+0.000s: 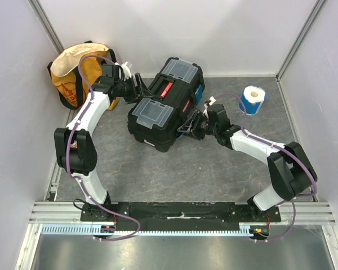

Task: Pack the tool kit

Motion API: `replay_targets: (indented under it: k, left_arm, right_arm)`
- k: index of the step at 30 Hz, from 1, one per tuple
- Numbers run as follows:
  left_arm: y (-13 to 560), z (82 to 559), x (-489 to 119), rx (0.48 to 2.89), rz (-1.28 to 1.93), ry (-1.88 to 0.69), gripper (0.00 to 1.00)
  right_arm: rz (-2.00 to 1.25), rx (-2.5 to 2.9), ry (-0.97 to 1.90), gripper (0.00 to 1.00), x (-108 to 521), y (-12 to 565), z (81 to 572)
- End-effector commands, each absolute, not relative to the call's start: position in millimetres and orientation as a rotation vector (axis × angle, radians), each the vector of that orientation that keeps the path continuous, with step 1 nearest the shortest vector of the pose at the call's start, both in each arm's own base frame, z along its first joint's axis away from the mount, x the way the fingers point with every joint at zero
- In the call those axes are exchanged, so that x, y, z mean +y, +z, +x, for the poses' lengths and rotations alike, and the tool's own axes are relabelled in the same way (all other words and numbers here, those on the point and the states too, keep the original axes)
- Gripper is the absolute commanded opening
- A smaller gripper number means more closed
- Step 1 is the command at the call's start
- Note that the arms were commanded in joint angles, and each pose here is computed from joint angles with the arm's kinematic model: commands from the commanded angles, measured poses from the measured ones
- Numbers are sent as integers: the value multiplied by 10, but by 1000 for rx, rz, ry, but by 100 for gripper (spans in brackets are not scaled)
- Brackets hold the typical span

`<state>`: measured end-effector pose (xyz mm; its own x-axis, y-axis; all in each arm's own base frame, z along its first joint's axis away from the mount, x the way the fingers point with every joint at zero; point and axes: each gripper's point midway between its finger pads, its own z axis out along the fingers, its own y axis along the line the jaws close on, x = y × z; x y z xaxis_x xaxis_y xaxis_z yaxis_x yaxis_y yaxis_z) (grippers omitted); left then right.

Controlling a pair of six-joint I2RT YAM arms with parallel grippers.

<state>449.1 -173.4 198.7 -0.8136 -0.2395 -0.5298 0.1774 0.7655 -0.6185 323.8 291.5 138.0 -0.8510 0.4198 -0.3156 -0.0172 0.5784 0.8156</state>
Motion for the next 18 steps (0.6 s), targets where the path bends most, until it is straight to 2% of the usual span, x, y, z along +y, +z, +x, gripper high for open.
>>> replay_targets:
  k: [1,3,5,9,11,13,18]
  left_arm:
    - [1359,3876,-2064,2682,-153,-1014,72]
    - [1364,3876,-2063,2680,-150,-1014,72]
    - [1353,3869,-2068,2683,-150,-1014,72]
    - [1360,3871,-2064,2681,-148,-1016,72]
    - [1362,3864,-2062,2681,-146,-1015,72]
    - [1374,3860,-2058,2678,-143,-1013,72]
    - [1412,3852,-2055,2669,-141,-1012,72]
  right_arm:
    - [362,2379,1039,53,2725,1282,3298]
    - [359,2385,1038,52,2738,1264,3303]
    - [364,2398,1035,45,2749,1213,3313]
    - [363,2390,1043,26,2778,1216,3358]
    - [367,2387,1028,10,2767,1239,3379]
    - [366,2386,997,0,2735,1299,3400]
    - [364,2345,919,0,2617,1589,3444]
